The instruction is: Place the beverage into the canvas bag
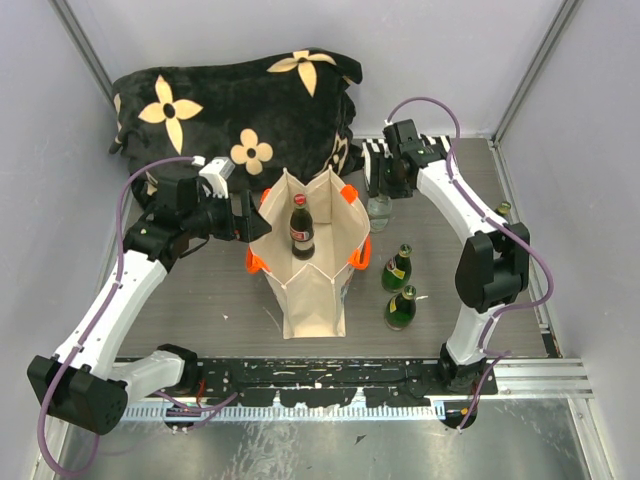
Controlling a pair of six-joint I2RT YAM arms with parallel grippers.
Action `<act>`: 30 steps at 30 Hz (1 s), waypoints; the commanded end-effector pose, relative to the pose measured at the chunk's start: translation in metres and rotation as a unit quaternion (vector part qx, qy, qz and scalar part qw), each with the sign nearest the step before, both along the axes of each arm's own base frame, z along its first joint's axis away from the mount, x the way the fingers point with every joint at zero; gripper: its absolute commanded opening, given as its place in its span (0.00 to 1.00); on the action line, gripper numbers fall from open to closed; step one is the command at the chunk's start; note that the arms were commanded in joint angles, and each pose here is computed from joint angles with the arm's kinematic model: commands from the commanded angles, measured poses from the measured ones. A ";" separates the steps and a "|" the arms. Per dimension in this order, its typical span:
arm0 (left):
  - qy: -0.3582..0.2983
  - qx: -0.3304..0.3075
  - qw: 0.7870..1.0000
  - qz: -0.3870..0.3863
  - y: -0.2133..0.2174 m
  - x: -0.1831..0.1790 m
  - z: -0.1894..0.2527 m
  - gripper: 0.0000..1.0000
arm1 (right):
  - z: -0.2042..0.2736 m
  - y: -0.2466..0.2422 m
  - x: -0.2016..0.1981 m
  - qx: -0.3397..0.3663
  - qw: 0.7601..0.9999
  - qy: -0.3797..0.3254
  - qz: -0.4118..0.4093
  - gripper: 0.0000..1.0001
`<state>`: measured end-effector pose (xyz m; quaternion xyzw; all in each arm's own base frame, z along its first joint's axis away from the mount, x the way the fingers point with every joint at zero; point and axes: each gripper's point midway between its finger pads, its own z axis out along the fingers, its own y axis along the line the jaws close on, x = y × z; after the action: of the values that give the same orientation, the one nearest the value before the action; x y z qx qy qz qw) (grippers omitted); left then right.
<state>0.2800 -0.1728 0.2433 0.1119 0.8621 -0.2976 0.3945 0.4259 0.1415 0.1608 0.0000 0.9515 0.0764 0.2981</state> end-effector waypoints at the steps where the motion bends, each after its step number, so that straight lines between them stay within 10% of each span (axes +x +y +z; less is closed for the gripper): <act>1: 0.003 -0.005 1.000 -0.008 -0.003 -0.001 -0.002 0.98 | 0.032 0.001 0.002 0.008 0.999 -0.043 -0.006 0.57; 20: 0.001 -0.007 1.000 -0.008 -0.001 -0.006 -0.002 0.98 | 0.033 -0.007 0.002 -0.046 0.999 0.025 0.016 0.49; 30: 0.004 -0.007 1.000 -0.008 -0.001 -0.009 -0.004 0.98 | 0.065 0.002 0.014 -0.014 0.990 -0.143 -0.003 0.57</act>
<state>0.2759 -0.1721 0.2365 0.1114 0.8650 -0.2979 0.3880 0.4205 0.1358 0.1645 -0.0223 0.9540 0.0403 0.2964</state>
